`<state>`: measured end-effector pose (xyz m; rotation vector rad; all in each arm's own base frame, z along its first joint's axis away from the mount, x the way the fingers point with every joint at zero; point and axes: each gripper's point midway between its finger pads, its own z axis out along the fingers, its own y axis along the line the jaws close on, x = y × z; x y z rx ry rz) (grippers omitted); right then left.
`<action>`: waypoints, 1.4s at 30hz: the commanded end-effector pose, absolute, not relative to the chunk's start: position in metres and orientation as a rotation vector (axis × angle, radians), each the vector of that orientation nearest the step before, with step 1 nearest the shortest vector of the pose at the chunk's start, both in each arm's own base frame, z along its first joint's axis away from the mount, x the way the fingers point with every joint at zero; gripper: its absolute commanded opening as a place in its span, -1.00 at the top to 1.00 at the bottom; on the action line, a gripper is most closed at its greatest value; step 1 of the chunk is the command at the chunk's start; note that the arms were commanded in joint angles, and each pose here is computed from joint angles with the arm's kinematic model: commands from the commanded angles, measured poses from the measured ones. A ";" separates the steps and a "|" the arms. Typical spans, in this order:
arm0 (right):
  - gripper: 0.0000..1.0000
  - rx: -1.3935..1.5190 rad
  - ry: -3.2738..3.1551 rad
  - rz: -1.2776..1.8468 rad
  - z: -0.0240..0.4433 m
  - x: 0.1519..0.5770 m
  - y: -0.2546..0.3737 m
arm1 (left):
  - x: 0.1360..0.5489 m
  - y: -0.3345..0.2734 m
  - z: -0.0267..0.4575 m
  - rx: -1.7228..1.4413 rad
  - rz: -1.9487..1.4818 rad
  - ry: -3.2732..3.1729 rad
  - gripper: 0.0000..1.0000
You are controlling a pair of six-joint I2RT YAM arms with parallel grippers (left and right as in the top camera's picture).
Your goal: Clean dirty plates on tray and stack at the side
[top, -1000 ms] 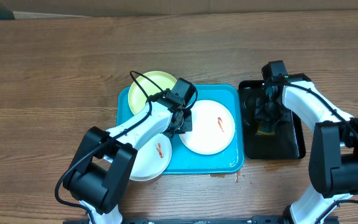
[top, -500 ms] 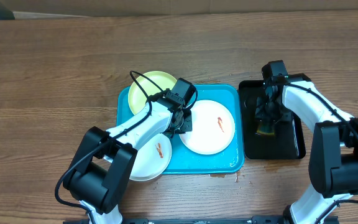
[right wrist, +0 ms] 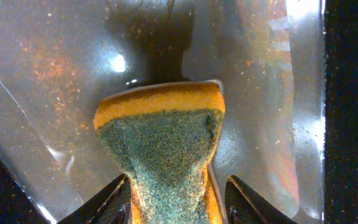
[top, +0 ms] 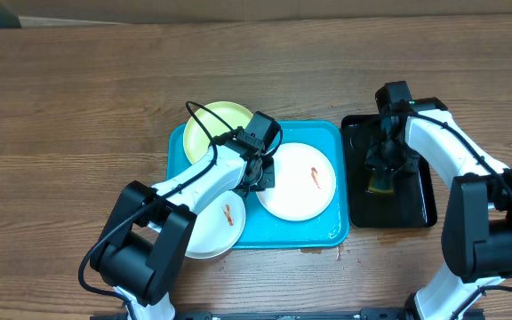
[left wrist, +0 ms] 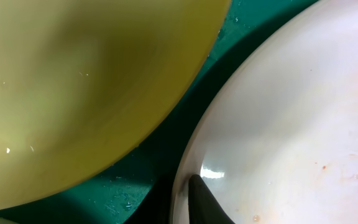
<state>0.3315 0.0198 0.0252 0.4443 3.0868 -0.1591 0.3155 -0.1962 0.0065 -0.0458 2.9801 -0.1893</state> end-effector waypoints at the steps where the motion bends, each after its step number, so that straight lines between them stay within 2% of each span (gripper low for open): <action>1: 0.00 0.496 3.050 -0.168 0.030 0.338 0.019 | 0.308 -0.188 -0.004 -0.062 -0.123 3.004 0.75; 4: 0.01 0.495 3.046 -0.167 0.026 0.338 0.019 | 0.308 -0.188 -0.004 -0.062 -0.123 3.004 0.75; 7: 0.14 0.494 3.034 -0.160 0.021 0.338 0.019 | 0.308 -0.188 -0.004 -0.062 -0.123 3.004 0.75; 11: 0.17 0.493 3.031 -0.159 0.018 0.338 0.019 | 0.308 -0.188 -0.004 -0.062 -0.123 3.004 0.75; 16: 0.04 0.495 3.050 -0.168 0.017 0.333 0.019 | 0.308 -0.188 -0.004 -0.062 -0.123 3.004 0.75; 31: 0.05 0.498 3.081 -0.146 0.013 0.325 0.022 | 0.308 -0.188 -0.004 -0.062 -0.123 3.004 0.75; 34: 0.45 0.496 3.074 -0.143 0.013 0.326 0.022 | 0.308 -0.188 -0.004 -0.062 -0.123 3.004 0.75; 36: 0.85 0.496 3.075 -0.143 0.013 0.326 0.022 | 0.308 -0.188 -0.004 -0.062 -0.123 3.004 0.75; 37: 0.92 0.487 3.077 -0.143 0.013 0.326 0.022 | 0.308 -0.188 -0.004 -0.062 -0.123 3.004 0.75; 42: 0.93 0.332 3.103 -0.148 0.027 0.332 0.022 | 0.308 -0.188 -0.004 -0.062 -0.123 3.004 0.75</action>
